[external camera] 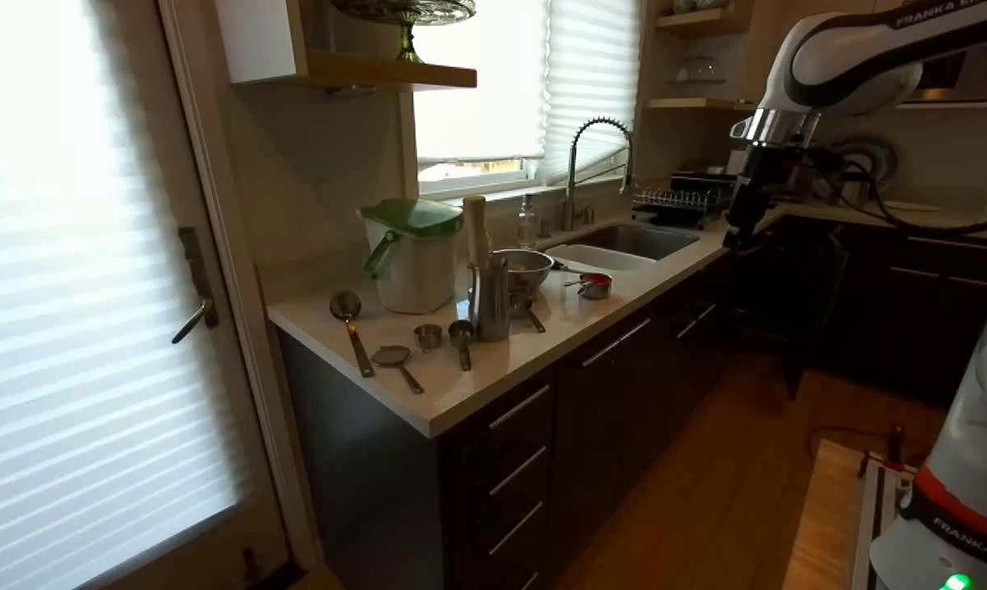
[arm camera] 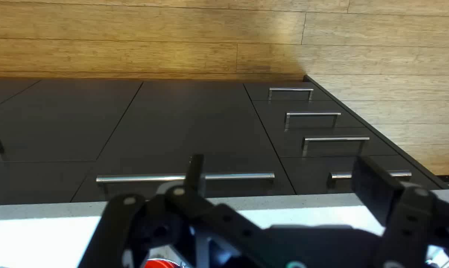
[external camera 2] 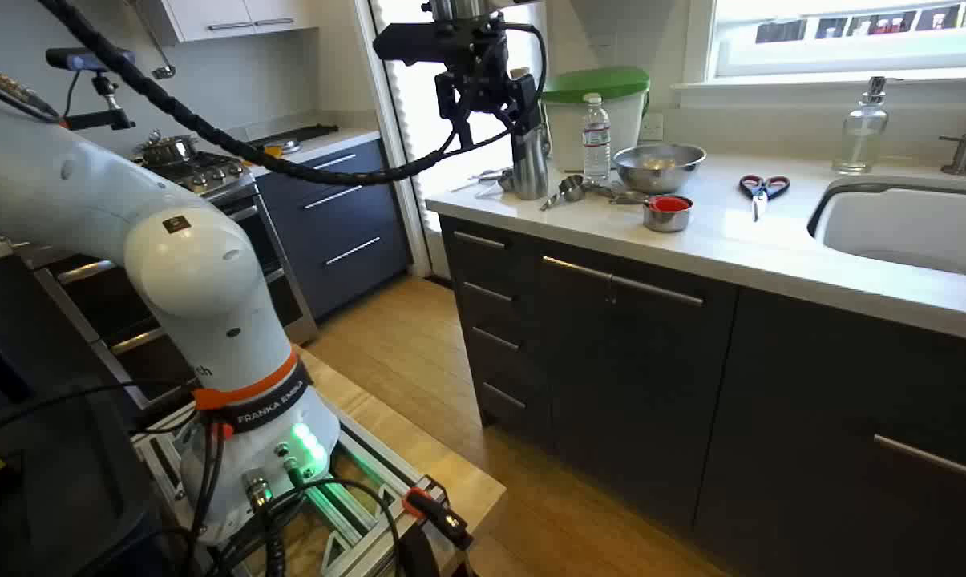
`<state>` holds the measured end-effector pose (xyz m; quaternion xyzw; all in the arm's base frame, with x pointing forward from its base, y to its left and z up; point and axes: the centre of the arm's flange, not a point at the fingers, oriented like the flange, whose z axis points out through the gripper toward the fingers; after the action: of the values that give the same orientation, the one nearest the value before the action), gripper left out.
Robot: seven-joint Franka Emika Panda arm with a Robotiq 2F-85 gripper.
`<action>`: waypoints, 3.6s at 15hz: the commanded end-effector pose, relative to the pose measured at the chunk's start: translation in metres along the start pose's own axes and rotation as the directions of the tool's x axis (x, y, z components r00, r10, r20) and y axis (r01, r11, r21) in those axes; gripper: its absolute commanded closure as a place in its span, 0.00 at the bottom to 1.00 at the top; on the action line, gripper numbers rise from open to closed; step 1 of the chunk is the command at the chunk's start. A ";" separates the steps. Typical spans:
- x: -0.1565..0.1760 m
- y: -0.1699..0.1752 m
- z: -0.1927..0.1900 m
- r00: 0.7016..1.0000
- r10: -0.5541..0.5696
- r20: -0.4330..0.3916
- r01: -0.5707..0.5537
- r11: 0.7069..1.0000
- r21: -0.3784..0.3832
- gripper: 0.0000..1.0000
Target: Pick up the silver measuring spoon to the right of the silver cup and put it in the far right silver measuring cup on the kitchen counter
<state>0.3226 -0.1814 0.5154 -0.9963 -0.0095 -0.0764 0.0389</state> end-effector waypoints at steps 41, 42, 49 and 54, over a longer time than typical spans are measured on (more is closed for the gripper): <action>0.200 -0.147 0.104 0.916 0.357 -0.180 -0.377 0.921 -0.092 0.00; 0.204 -0.149 0.112 0.917 0.349 -0.194 -0.371 0.925 -0.087 0.00; 0.214 -0.147 0.147 0.935 0.280 -0.217 -0.307 0.947 -0.097 0.00; 0.217 -0.146 0.155 0.937 0.274 -0.217 -0.300 0.948 -0.101 0.00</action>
<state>0.5565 -0.0211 0.4066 -0.9745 0.1452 -0.1701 -0.0161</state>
